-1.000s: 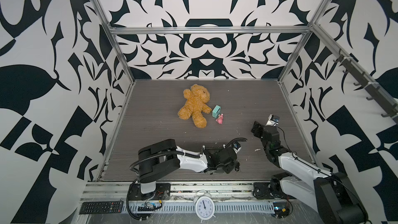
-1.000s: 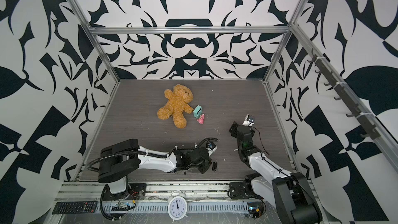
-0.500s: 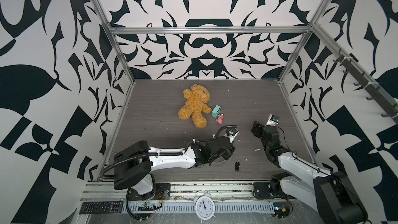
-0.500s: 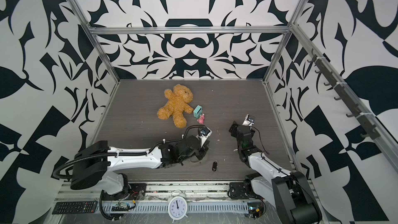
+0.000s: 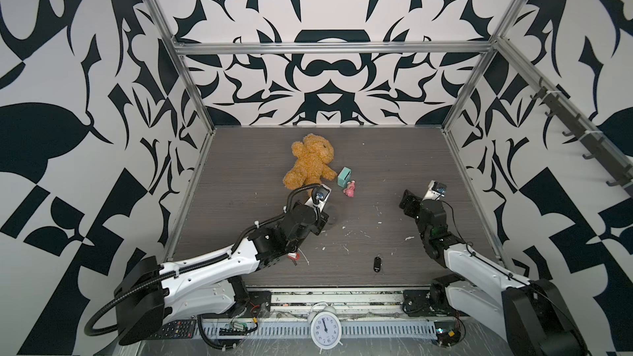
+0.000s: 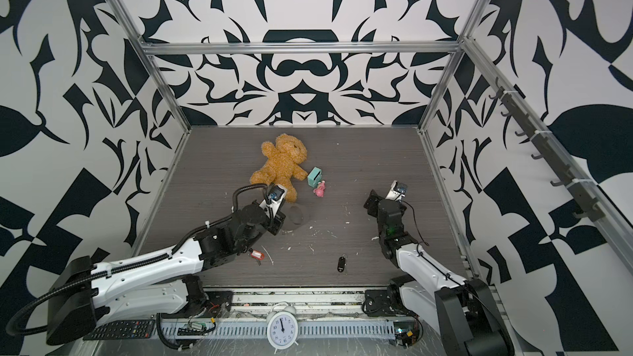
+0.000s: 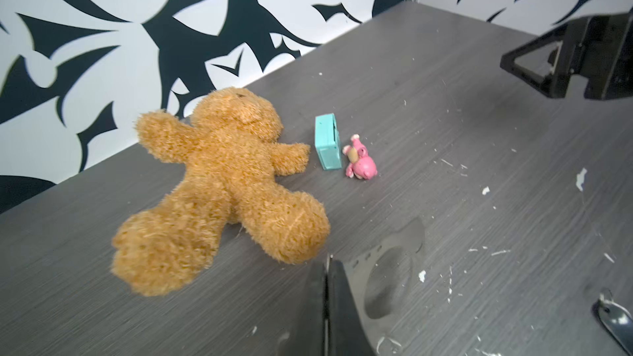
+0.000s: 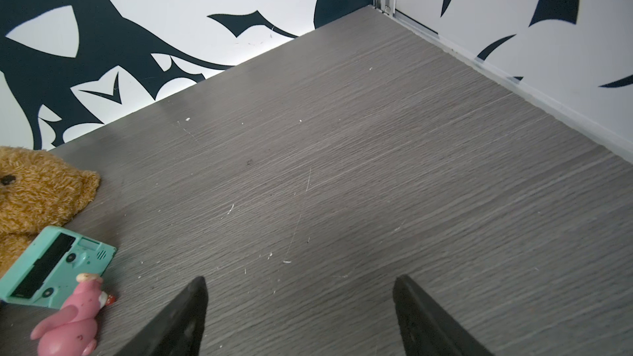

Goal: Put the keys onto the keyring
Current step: 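Lift the ring plate with the left gripper toward the teddy bear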

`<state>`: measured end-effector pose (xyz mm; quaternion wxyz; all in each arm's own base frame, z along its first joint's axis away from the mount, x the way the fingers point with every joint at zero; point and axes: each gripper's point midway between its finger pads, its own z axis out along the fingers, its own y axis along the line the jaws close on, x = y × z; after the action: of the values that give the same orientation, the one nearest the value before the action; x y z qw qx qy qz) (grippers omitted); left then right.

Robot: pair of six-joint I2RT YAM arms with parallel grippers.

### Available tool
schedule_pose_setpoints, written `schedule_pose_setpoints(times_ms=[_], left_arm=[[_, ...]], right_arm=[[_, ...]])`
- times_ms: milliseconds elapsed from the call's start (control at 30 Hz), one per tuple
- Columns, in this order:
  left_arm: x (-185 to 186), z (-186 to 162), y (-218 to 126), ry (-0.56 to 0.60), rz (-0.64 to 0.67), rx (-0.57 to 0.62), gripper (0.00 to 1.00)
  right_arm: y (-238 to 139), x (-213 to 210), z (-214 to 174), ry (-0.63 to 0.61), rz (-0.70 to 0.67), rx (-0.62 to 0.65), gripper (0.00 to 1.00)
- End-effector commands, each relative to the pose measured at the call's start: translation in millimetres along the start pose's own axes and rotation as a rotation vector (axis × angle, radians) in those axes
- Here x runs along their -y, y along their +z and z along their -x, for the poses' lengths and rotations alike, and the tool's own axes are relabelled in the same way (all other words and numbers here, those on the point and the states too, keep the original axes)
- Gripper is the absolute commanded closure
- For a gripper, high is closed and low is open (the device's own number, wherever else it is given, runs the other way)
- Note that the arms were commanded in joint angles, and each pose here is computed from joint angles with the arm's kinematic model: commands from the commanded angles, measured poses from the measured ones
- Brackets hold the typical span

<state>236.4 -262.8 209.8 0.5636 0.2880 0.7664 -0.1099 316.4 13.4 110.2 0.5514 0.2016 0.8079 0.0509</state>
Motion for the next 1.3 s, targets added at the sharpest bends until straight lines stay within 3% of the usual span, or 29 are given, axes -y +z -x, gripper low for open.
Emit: schedule_pose_setpoints(times_ms=[0, 300, 433, 600, 700, 767, 933, 1033, 1133, 1267], left_arm=[[-4.6, 17.7, -11.9, -0.009, -0.011, 0.048, 1.0], [-8.5, 41.3, -3.2, 0.1, 0.037, 0.031, 1.0], [-4.2, 66.1, -4.3, 0.092, -0.017, 0.122, 1.0], [1.7, 125.2, 11.3, 0.103, -0.02, 0.263, 1.0], [8.0, 166.0, 7.9, 0.006, -0.07, 0.322, 1.0], [14.9, 178.8, 1.9, -0.062, -0.136, 0.299, 1.0], [13.1, 171.7, -0.3, -0.16, -0.149, 0.274, 1.0], [14.9, 170.9, -0.9, -0.146, -0.16, 0.23, 1.0], [12.5, 170.5, -0.6, -0.151, -0.151, 0.226, 1.0], [8.1, 170.6, -2.3, -0.165, -0.142, 0.229, 1.0]], right_arm=[[-4.0, 4.9, 4.8, 0.012, -0.021, 0.025, 0.11], [-8.9, 8.4, 6.9, 0.025, -0.022, 0.051, 0.07], [-0.6, 3.2, 5.3, 0.008, -0.023, 0.024, 0.09], [9.7, -2.1, 1.2, -0.011, -0.031, -0.027, 0.13], [6.1, -2.3, 0.9, -0.016, -0.028, -0.042, 0.12], [0.1, -0.8, -2.5, -0.007, -0.031, -0.077, 0.1], [-22.7, 10.3, -26.6, 0.11, -0.063, -0.215, 0.23], [-39.5, 14.3, -46.4, 0.143, -0.052, -0.295, 0.26], [-51.4, -3.9, -65.0, 0.203, 0.063, -0.385, 0.32], [-63.4, -23.1, -81.9, 0.199, 0.116, -0.47, 0.37]])
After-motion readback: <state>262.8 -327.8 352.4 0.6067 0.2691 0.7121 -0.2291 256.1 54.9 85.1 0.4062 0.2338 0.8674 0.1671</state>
